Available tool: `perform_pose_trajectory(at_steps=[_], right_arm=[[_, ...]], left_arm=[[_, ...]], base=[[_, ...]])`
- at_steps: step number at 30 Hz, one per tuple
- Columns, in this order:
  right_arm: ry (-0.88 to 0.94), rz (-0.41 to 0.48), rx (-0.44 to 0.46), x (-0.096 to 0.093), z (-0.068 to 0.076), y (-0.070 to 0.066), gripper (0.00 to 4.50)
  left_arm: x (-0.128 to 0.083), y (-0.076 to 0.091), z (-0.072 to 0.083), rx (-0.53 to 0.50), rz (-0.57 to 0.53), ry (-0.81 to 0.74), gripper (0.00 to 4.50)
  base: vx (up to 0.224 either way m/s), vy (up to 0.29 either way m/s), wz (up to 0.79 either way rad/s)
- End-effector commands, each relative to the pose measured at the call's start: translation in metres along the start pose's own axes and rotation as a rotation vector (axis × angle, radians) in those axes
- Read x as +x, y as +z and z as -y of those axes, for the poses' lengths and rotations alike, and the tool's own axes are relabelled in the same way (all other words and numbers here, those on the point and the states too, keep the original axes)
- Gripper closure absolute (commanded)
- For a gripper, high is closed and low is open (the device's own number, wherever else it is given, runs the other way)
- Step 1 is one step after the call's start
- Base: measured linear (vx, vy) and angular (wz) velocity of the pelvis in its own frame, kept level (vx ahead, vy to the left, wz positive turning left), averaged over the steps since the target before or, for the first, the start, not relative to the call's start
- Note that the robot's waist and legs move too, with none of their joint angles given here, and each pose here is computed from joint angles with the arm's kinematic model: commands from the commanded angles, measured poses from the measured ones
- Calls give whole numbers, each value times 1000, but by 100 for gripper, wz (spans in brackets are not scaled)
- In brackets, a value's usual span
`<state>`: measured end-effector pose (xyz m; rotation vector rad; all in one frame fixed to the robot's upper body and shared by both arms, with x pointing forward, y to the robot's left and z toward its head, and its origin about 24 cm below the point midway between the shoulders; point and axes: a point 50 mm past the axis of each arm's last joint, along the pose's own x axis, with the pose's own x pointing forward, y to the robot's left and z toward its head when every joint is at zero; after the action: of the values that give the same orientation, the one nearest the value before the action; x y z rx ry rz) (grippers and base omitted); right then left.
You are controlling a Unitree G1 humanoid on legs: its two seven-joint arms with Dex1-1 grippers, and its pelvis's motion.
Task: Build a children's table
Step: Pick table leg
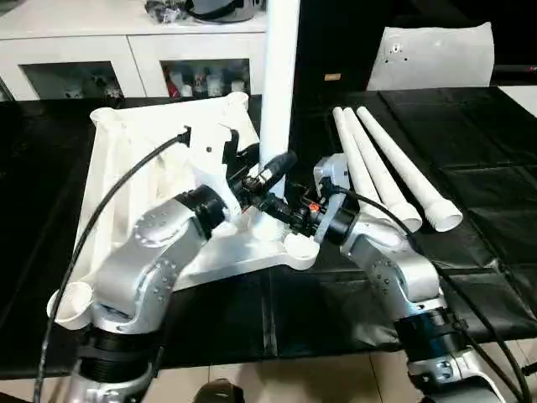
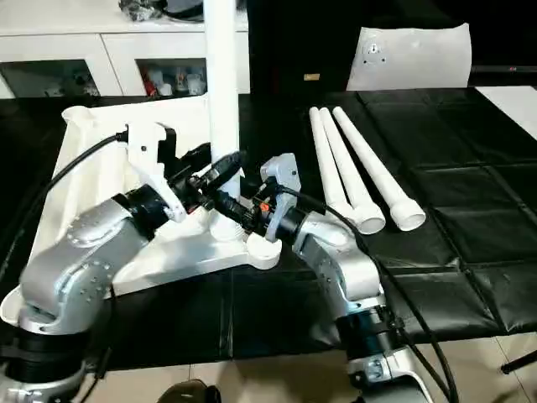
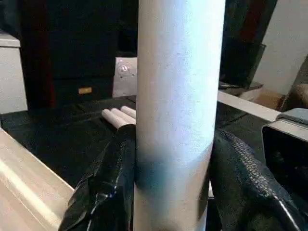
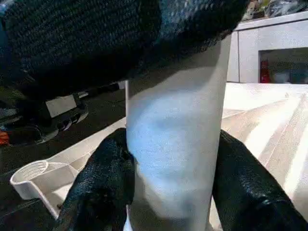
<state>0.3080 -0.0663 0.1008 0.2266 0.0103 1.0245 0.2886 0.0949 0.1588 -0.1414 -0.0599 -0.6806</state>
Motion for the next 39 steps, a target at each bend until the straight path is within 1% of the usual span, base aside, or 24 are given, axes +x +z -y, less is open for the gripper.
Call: perform_pose_trajectory(at_steps=[1, 7, 11, 12, 14, 15, 16, 17, 18, 19, 20, 22, 23, 26, 27, 28, 31, 32, 33, 35, 36, 38, 39], right_arm=[[-4, 7, -28, 2, 0, 3, 259], [-6, 8, -31, 2, 0, 3, 259], [-32, 2, -37, 2, 3, 4, 259], [-47, -4, -35, 1, 4, 5, 259], [-17, -7, -11, 0, 4, 6, 259], [-4, -6, -3, -1, 3, 7, 224], [-3, -6, -3, -1, 3, 7, 203], [14, 6, 17, -3, 3, 9, 189], [15, 6, 17, -3, 3, 10, 189], [44, 14, 35, -6, 2, 13, 177], [53, 15, 38, -7, 2, 14, 177], [69, 16, 59, -11, 4, 18, 148], [75, 12, 63, -14, 5, 20, 148], [97, 1, 91, -23, 11, 28, 115], [99, -5, 106, -28, 16, 33, 107], [99, -7, 111, -29, 18, 35, 107], [106, -27, 123, -35, 24, 41, 67], [109, -34, 122, -36, 25, 42, 67], [134, -58, 128, -40, 27, 45, 67], [140, -64, 130, -41, 27, 46, 67], [181, -86, 127, -43, 27, 49, 67], [203, -99, 127, -44, 26, 50, 67], [255, -129, 115, -46, 24, 52, 67]], left_arm=[[-2, 2, -5, 17, 16, 61, 259], [-2, 1, -8, 22, 16, 88, 260], [-1, 0, -12, 12, 7, 108, 260], [-1, 0, -14, -4, 3, 111, 260], [0, 0, -17, -58, -3, 119, 260], [0, 0, -18, -75, -7, 125, 260], [0, 0, -18, -76, -8, 126, 260], [0, 0, -22, -94, -7, 139, 261], [0, 1, -22, -95, -7, 139, 261], [0, 2, -25, -119, -3, 140, 261], [0, 3, -26, -126, -1, 137, 261], [0, 6, -30, -151, 13, 131, 261], [0, 8, -31, -161, 16, 116, 261], [0, 11, -30, -184, 3, 46, 261], [0, 13, -29, -200, -3, 0, 261], [0, 13, -29, -203, -3, -11, 261], [0, 16, -26, -198, -6, -74, 261], [1, 17, -25, -197, -7, -87, 261], [1, 19, -23, -212, -8, -140, 261], [1, 20, -22, -217, -8, -154, 261], [2, 21, -19, -204, -20, -202, 261], [2, 22, -18, -197, -29, -228, 261], [3, 24, -16, -185, -31, -272, 261]], base=[[0, 0, 0], [0, 0, 0], [0, 0, 0], [0, 0, 0], [0, 0, 0], [0, 0, 0], [0, 0, 0], [0, 0, 0], [0, 0, 0], [0, 0, 0], [0, 0, 0], [0, 0, 0], [0, 0, 0], [0, 0, 0], [0, 0, 0], [0, 0, 0], [0, 0, 0], [0, 0, 0], [0, 0, 0], [0, 0, 0], [0, 0, 0], [0, 0, 0], [0, 0, 0]])
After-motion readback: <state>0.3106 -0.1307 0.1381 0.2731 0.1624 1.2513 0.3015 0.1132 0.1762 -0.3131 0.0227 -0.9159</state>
